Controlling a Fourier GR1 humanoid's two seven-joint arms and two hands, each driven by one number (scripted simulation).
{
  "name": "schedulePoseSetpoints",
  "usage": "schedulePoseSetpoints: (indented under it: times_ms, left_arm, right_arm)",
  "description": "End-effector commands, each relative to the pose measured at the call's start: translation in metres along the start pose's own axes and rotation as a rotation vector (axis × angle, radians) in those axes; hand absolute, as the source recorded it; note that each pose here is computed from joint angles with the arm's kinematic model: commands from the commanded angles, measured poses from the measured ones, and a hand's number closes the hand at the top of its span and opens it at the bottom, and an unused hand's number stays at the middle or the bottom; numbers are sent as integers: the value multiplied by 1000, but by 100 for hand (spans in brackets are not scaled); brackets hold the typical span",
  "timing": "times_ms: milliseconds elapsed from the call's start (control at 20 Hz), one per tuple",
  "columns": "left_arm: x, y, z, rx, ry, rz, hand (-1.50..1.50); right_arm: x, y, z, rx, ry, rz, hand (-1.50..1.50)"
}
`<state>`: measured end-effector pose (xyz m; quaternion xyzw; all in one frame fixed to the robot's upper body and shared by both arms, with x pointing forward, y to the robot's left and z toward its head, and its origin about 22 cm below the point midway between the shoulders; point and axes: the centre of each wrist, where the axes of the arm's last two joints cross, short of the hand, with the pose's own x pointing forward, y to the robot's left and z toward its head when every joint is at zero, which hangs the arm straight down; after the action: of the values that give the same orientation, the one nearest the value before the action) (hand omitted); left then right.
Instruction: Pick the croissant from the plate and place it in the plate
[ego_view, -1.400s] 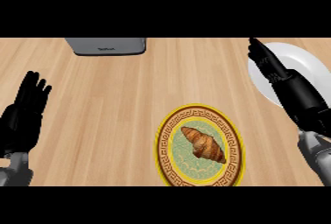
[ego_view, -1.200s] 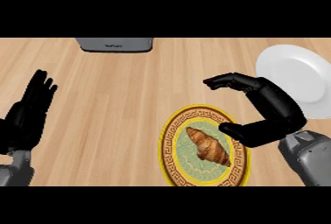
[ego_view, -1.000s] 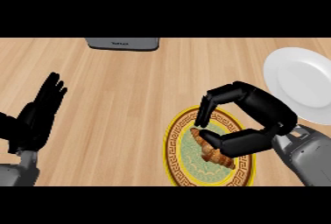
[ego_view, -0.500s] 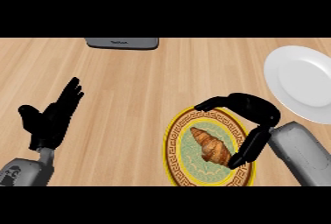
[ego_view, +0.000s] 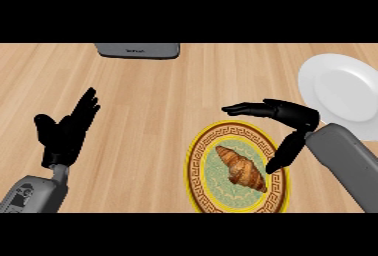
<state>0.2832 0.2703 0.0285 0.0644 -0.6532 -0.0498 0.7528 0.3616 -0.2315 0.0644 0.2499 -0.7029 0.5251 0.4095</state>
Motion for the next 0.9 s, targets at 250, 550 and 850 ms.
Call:
schedulePoseSetpoints:
  times_ms: [250,550,850]
  left_arm:
    - [4,10,-3,6,7,-1,0]
    - [-3,11,-9,22,18,-8,0]
    - [-8,8,-4,38,14,-23,0]
  right_arm:
    - [-10,0,-11,325,2,55,-150]
    - [-15,-4,-33,378,11,244,-150]
    - [-19,13,-46,468,61,329,-150]
